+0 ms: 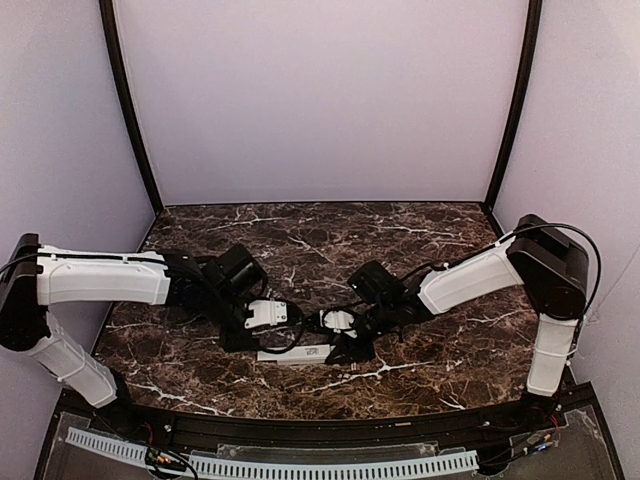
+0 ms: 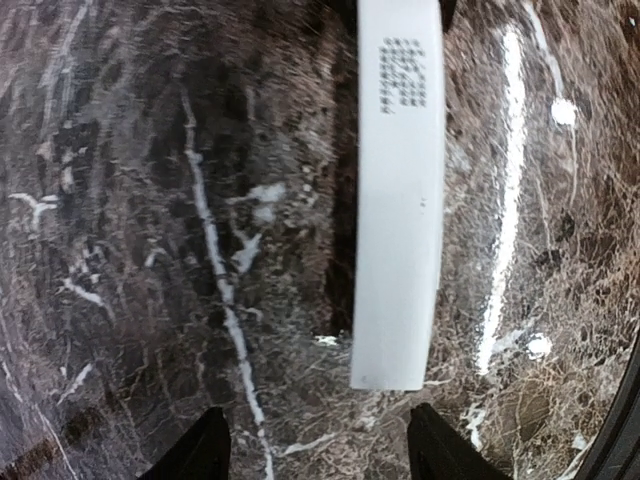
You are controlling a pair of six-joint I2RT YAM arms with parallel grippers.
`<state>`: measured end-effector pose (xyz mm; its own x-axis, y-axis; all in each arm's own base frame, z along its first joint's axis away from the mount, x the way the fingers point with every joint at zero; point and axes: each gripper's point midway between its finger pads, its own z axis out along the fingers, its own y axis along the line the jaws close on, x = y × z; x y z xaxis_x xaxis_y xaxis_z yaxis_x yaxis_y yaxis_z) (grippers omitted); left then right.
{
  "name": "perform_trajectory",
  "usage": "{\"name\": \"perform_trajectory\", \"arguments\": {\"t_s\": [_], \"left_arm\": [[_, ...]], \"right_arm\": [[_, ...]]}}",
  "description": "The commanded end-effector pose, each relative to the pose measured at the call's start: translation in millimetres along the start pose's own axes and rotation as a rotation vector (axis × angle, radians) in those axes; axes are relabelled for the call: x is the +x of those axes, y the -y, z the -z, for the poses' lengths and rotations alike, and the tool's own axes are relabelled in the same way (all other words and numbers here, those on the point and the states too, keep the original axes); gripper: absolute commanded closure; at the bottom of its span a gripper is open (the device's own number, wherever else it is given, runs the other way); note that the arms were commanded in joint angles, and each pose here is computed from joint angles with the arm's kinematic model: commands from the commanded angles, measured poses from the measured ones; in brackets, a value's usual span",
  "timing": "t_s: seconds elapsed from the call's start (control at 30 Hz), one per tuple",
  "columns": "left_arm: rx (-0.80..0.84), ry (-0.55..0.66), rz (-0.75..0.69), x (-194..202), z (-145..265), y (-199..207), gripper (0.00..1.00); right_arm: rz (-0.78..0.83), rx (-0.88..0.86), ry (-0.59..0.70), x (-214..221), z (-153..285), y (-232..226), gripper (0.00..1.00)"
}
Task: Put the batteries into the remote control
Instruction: Move the remote control without the battery cover to the center of the board.
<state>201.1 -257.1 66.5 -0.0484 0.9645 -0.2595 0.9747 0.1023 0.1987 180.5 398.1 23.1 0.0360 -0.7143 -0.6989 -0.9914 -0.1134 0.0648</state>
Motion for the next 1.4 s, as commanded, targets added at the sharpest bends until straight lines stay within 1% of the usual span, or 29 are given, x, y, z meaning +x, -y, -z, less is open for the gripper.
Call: {"name": "perform_trajectory", "arguments": {"t_s": [0.0,0.03,0.1,0.17,0.2,0.23,0.3,0.43,0.67,0.73,0.83,1.0,1.13,1.2,1.3,1.37], "left_arm": [[-0.169,0.142,0.131,-11,32,-37,0.36],[-0.2,0.161,0.175,-11,37,-45,0.35],[-0.32,0.223,0.266,-11,57,-69,0.29],[-0.391,0.277,0.373,-8,69,-85,0.2],[-0.416,0.298,0.418,-5,73,-94,0.18],[-0.431,0.328,0.484,-4,80,-99,0.13],[-0.447,0.377,0.598,1,89,-110,0.1],[-0.464,0.449,0.759,5,96,-122,0.09],[-0.42,0.462,1.006,24,84,-120,0.09],[-0.398,0.474,1.047,28,83,-118,0.1],[-0.398,0.459,1.111,38,80,-117,0.1],[-0.361,0.43,1.217,51,72,-112,0.08],[-0.331,0.428,1.259,54,66,-107,0.09],[-0.327,0.425,1.273,56,64,-106,0.11],[-0.336,0.405,1.3,64,60,-107,0.18],[-0.338,0.394,1.308,67,57,-107,0.21]], "right_arm": [[-0.021,0.007,-0.023,9,-3,-2,0.66],[-0.021,0.006,-0.02,8,-4,-3,0.67],[-0.018,0.005,-0.011,5,-3,-3,0.68],[-0.015,0.001,-0.004,3,-3,-3,0.68],[-0.012,-0.001,-0.002,2,-3,-3,0.66],[-0.011,-0.002,-0.002,2,-3,-3,0.64],[-0.01,0.0,-0.004,1,-3,-2,0.59],[-0.009,-0.004,-0.025,1,-5,0,0.52],[0.003,0.0,-0.057,-4,-7,4,0.5],[0.009,-0.004,-0.068,-5,-9,3,0.49],[0.021,-0.01,-0.093,-4,-14,2,0.48],[0.034,-0.023,-0.117,-7,-20,1,0.49],[0.042,-0.021,-0.142,-6,-24,1,0.54],[0.043,-0.02,-0.154,-6,-26,1,0.58],[0.042,-0.02,-0.161,-5,-27,3,0.66],[0.038,-0.013,-0.162,-6,-27,4,0.7]]}}
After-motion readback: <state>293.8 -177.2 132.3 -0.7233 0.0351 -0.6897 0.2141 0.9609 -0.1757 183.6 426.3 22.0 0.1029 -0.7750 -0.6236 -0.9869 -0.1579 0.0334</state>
